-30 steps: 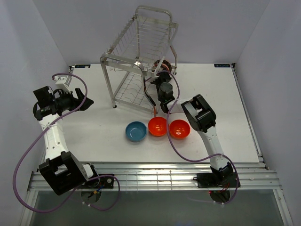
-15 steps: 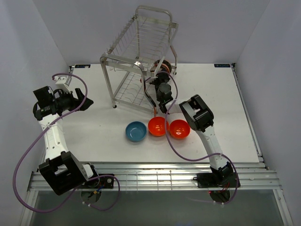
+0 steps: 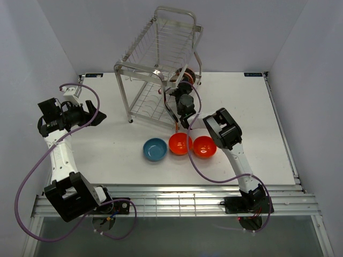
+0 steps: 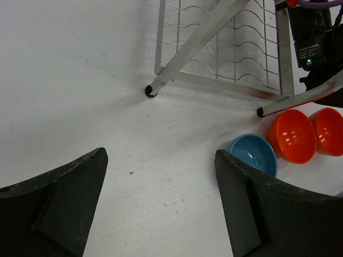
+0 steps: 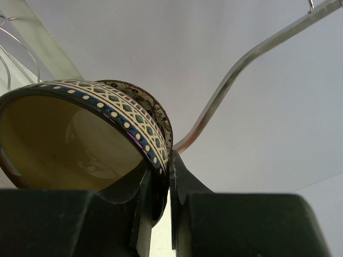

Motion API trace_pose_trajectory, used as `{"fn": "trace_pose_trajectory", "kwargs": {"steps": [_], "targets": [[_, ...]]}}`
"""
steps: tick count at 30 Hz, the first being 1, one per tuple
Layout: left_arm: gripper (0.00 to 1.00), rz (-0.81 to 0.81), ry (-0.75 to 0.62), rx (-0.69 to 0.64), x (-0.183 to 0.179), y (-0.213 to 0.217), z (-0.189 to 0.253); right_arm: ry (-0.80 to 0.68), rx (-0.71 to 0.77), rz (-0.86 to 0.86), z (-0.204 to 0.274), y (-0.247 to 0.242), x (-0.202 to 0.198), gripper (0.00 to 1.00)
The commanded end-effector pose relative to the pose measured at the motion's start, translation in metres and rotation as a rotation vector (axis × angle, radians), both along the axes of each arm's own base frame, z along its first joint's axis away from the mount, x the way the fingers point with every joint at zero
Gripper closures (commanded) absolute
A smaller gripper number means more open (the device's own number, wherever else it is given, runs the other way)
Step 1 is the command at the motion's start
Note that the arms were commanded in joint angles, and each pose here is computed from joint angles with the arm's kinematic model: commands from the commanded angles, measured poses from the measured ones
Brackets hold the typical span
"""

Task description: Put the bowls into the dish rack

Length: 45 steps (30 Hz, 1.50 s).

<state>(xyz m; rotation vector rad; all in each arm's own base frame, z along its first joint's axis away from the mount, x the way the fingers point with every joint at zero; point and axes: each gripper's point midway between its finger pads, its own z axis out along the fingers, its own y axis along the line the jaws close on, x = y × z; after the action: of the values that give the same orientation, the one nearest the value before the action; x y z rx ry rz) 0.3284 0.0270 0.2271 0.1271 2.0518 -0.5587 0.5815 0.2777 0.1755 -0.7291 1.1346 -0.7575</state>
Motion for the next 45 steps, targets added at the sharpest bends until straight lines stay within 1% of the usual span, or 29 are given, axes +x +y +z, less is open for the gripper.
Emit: {"fn": "trace_pose_trajectory", "kwargs": {"steps": [1, 16, 20, 24, 29, 30, 34, 36, 37, 39, 42, 45], "targets": [[0.08, -0.006, -0.013, 0.013, 0.003, 0.003, 0.001, -0.266, 0.144, 0.002, 0.074, -0.007, -0.015, 0.92], [0.08, -0.003, -0.018, 0.027, 0.001, 0.003, 0.001, -0.204, 0.062, 0.050, 0.050, 0.003, -0.013, 0.92], [0.08, -0.002, -0.028, 0.038, -0.001, 0.003, 0.004, -0.227, 0.073, 0.025, 0.051, 0.001, -0.010, 0.92], [0.08, -0.003, -0.040, 0.061, -0.005, 0.003, 0.004, -0.197, 0.064, 0.056, 0.051, 0.005, -0.014, 0.92], [0.08, -0.005, -0.038, 0.062, -0.005, 0.003, 0.003, -0.129, 0.066, 0.084, 0.048, 0.006, -0.018, 0.78], [0.08, -0.007, -0.037, 0.059, -0.005, 0.003, 0.002, -0.131, 0.082, 0.091, 0.055, 0.005, -0.020, 0.74], [0.08, -0.011, -0.041, 0.051, -0.005, 0.001, 0.003, -0.098, 0.087, 0.102, 0.057, 0.006, -0.020, 0.61], [0.08, -0.011, -0.048, 0.056, -0.006, 0.001, 0.005, -0.100, 0.090, 0.099, 0.061, 0.006, -0.018, 0.57], [0.08, -0.010, -0.047, 0.058, -0.006, 0.001, 0.005, -0.097, 0.089, 0.100, 0.062, 0.007, -0.018, 0.54], [0.08, -0.012, -0.053, 0.064, -0.007, 0.001, 0.006, -0.098, 0.091, 0.097, 0.065, 0.006, -0.018, 0.53], [0.08, -0.012, -0.052, 0.063, -0.008, 0.000, 0.006, -0.100, 0.094, 0.094, 0.071, 0.004, -0.019, 0.49], [0.08, -0.011, -0.047, 0.057, -0.008, 0.000, 0.006, -0.102, 0.103, 0.103, 0.080, 0.004, -0.023, 0.38]]}}
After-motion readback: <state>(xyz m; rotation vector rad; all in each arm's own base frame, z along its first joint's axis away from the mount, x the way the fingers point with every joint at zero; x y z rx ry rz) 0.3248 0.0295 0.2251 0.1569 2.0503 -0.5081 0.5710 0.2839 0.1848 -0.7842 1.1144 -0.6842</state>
